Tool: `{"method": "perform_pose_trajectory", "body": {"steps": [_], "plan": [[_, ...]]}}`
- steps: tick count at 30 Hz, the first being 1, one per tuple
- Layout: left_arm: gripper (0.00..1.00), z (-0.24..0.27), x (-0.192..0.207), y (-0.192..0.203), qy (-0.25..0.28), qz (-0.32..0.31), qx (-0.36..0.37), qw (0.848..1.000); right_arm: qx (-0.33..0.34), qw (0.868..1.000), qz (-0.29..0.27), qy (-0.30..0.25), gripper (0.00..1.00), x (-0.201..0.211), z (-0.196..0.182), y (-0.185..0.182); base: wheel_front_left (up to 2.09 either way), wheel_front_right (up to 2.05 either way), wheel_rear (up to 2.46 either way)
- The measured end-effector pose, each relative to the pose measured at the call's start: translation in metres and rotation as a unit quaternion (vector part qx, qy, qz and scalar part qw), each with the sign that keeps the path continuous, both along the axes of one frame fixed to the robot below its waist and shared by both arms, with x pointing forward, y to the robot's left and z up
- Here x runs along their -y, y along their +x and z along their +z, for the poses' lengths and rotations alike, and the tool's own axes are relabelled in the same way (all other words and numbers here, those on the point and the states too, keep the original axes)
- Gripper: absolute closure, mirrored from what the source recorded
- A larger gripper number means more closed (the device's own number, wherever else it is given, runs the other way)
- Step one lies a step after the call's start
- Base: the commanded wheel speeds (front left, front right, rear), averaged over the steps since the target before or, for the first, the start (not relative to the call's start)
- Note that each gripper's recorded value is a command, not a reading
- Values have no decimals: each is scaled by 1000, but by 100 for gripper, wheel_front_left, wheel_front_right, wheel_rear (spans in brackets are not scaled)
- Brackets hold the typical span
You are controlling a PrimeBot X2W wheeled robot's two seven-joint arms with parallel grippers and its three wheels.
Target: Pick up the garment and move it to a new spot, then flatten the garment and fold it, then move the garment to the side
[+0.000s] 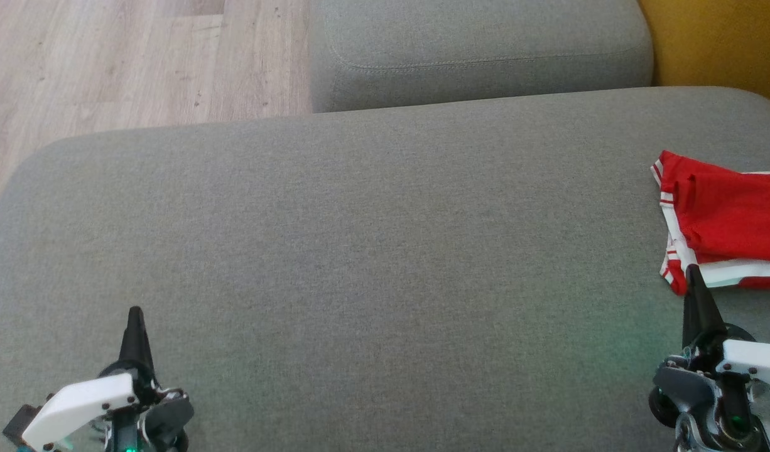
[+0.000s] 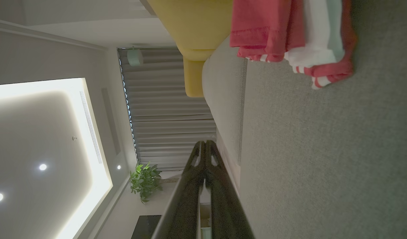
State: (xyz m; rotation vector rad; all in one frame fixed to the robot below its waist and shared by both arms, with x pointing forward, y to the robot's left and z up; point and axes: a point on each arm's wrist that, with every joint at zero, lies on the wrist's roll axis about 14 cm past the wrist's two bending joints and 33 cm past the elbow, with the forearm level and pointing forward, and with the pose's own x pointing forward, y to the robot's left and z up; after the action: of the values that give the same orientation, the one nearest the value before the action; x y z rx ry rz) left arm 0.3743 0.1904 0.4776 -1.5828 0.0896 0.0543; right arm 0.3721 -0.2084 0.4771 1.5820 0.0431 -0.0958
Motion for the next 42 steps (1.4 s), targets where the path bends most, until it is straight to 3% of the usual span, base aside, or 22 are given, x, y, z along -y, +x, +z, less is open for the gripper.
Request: {"method": "perform_pose_trajectory", "body": {"steps": [42], "plan": [[100, 0, 0, 0, 0, 0, 0, 1000, 0, 1000, 0, 0, 100, 0, 0, 0, 0, 0, 0]]}}
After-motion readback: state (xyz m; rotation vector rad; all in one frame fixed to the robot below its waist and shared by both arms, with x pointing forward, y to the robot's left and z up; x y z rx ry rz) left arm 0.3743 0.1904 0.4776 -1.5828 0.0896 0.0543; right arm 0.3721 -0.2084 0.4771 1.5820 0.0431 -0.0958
